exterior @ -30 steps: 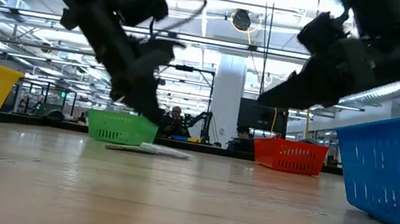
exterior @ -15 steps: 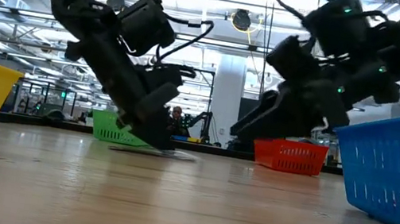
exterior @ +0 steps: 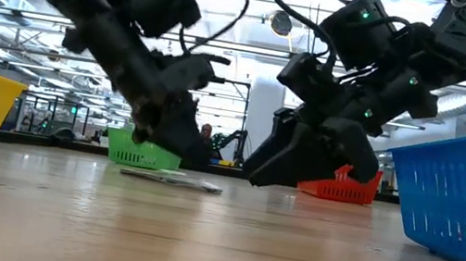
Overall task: Pick & Place Travel size toiletries
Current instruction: Put the black hairbrush into the yellow bin
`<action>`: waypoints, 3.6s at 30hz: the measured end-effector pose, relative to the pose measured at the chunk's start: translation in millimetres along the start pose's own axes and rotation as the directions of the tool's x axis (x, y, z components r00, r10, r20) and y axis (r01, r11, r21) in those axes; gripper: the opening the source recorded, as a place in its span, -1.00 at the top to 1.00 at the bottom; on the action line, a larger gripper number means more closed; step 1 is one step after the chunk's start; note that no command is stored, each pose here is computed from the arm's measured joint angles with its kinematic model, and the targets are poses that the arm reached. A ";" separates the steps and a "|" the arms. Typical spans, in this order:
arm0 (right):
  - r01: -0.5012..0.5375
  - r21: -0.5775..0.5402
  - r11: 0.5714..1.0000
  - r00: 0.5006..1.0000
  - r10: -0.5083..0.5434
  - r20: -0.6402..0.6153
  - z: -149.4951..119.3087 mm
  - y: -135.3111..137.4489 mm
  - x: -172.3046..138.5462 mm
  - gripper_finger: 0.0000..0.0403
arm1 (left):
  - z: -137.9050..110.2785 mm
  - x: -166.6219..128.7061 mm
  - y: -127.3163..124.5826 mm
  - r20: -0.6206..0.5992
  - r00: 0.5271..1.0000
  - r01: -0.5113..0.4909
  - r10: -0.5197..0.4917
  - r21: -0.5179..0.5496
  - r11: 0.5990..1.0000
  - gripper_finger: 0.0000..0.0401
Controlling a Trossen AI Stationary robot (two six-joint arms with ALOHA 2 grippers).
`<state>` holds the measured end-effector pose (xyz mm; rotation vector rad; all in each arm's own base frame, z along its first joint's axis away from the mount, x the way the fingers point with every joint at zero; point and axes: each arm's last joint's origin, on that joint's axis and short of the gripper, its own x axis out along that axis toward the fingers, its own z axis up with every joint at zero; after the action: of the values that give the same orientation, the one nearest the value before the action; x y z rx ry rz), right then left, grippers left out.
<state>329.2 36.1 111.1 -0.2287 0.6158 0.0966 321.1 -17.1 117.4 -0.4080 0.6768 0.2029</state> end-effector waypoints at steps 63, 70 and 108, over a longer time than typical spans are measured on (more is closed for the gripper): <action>-0.121 0.043 0.992 0.987 0.115 0.111 12.7 23.6 -3.9 -0.03 | -10.0 11.1 -14.0 0.041 0.998 0.055 -0.050 -0.125 0.991 1.00; -0.062 0.043 0.997 0.992 0.057 0.113 0.0 24.9 12.1 0.01 | -22.1 12.0 -7.6 -0.086 0.996 -0.022 0.013 -0.112 0.993 0.99; -0.011 -0.291 0.957 0.999 -0.004 -0.051 -3.0 -1.1 22.2 0.70 | -20.5 12.9 0.8 -0.076 0.995 -0.073 0.068 -0.072 0.995 0.98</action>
<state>345.7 34.8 96.0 -0.5177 0.6524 0.1859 319.1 -24.6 94.4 -0.4652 0.7586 0.2817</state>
